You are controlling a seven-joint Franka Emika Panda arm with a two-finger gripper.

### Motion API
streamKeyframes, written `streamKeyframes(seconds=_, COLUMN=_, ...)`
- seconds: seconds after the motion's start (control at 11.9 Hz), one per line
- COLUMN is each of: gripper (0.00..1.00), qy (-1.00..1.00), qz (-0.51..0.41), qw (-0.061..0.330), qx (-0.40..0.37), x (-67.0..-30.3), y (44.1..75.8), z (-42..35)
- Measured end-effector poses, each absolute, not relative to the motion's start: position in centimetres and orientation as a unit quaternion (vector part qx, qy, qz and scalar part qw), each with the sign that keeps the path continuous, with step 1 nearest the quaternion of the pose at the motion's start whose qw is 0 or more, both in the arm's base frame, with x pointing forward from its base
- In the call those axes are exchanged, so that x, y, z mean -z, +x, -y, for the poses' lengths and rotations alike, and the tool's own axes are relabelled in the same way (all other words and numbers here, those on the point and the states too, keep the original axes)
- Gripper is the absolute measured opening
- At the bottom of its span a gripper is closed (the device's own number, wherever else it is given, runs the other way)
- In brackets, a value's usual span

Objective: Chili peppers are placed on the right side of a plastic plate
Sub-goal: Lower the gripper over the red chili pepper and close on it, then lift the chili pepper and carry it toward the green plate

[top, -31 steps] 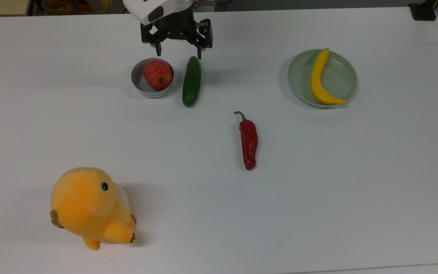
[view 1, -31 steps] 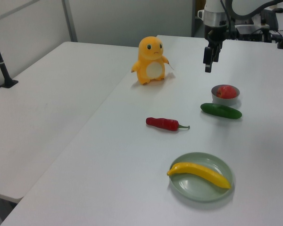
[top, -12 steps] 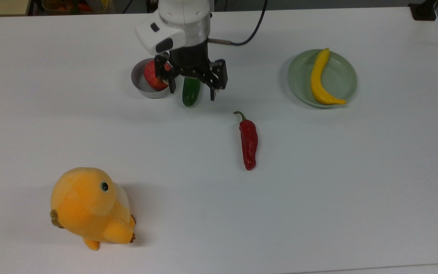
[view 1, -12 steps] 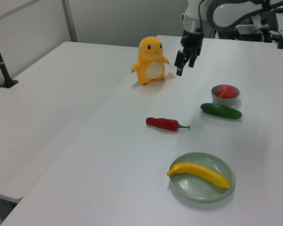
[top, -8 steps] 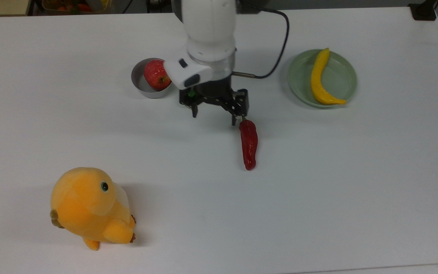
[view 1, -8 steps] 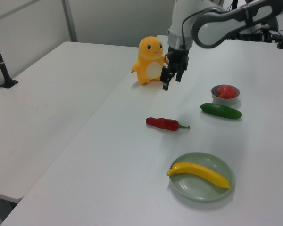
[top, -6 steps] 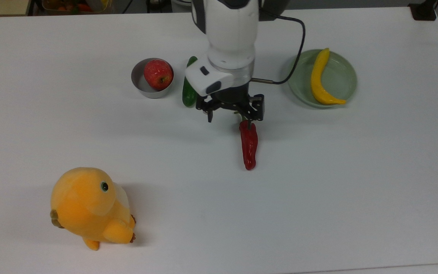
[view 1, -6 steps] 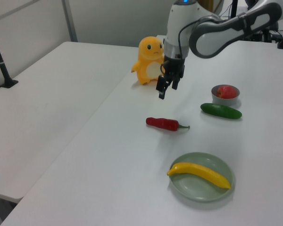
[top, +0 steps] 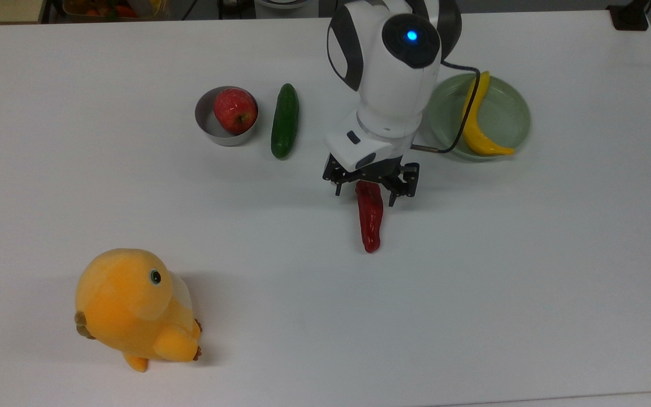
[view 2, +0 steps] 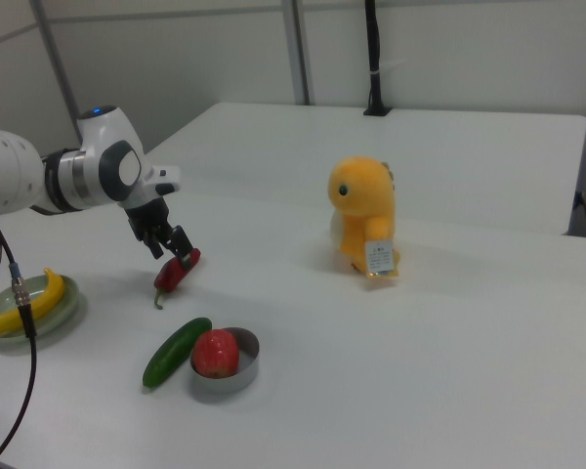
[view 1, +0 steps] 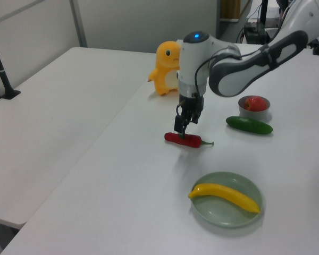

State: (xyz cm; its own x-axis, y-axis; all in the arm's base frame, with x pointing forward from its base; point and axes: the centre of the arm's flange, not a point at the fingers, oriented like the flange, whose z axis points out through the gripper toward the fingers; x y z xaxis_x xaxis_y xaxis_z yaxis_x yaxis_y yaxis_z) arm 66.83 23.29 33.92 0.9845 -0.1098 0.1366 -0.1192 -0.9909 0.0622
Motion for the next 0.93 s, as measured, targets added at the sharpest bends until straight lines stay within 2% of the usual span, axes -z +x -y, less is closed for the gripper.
streamKeyframes(seconds=0.25, gripper=1.0, qy=0.996, qz=0.05, qw=0.037, qx=-0.069, x=-31.1, y=67.3, z=-24.3)
streamKeyframes(seconds=0.42, gripper=0.89, qy=0.996, qz=0.041, qw=0.046, qx=-0.07, x=-30.2, y=67.2, z=-25.0)
streamKeyframes(seconds=0.51, gripper=0.81, qy=0.995, qz=0.042, qw=0.05, qx=-0.074, x=-30.1, y=67.2, z=-25.2)
streamKeyframes(seconds=0.76, gripper=0.37, qy=0.995, qz=0.044, qw=0.05, qx=-0.079, x=-30.5, y=67.5, z=-25.2)
streamKeyframes(seconds=0.93, gripper=0.37, qy=0.994, qz=0.05, qw=0.045, qx=-0.083, x=-31.3, y=67.9, z=-24.6)
